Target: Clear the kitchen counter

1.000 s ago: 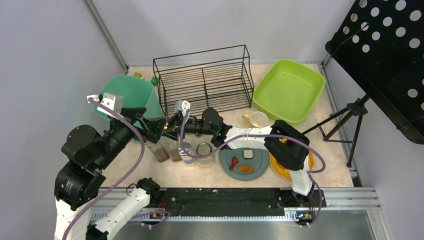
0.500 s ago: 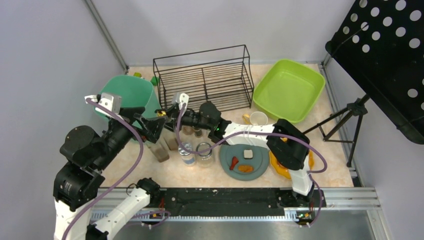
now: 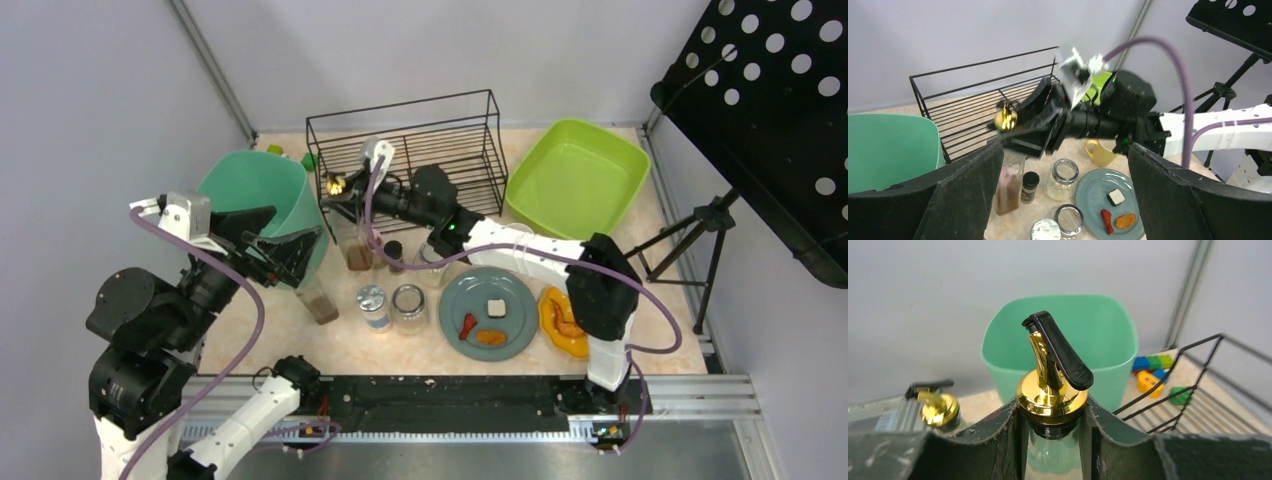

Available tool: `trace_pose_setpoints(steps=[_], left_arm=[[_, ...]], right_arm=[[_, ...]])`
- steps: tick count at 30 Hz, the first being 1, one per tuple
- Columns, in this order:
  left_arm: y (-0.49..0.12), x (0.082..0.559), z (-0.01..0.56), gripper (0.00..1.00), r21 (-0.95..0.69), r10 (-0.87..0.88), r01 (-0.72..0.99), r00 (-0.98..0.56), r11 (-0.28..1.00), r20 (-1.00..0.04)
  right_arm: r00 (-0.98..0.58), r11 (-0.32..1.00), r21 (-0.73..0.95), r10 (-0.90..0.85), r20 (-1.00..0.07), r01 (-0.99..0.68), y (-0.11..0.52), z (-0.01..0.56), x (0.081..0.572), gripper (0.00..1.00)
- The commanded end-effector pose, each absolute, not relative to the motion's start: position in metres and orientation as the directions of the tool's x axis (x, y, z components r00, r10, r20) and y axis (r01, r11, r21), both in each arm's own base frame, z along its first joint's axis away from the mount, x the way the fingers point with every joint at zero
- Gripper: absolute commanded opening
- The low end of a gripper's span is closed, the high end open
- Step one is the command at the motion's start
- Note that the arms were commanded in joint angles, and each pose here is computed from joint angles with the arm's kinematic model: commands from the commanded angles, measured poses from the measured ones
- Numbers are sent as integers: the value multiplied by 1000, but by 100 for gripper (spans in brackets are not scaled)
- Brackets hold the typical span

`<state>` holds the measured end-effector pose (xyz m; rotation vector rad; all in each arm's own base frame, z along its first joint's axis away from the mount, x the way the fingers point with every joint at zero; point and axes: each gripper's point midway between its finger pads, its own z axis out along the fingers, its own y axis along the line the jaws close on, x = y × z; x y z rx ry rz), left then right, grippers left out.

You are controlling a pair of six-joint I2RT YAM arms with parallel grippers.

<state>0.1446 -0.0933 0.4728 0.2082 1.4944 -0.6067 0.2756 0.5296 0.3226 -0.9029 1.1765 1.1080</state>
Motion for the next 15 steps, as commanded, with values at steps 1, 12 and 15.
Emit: trace_pose_setpoints(steps=[1, 12, 15], left_arm=[[-95, 144, 490, 99, -240, -287, 519, 12, 820, -958], [-98, 148, 481, 99, -250, -290, 515, -3, 820, -957], [-98, 152, 475, 99, -255, -289, 508, -13, 823, -957]], right_arm=[[182, 306, -44, 439, -880, -951, 477, 491, 275, 0], [243, 559, 55, 444, -863, -827, 424, 567, 348, 0], [287, 630, 58, 431, -855, -775, 410, 585, 367, 0]])
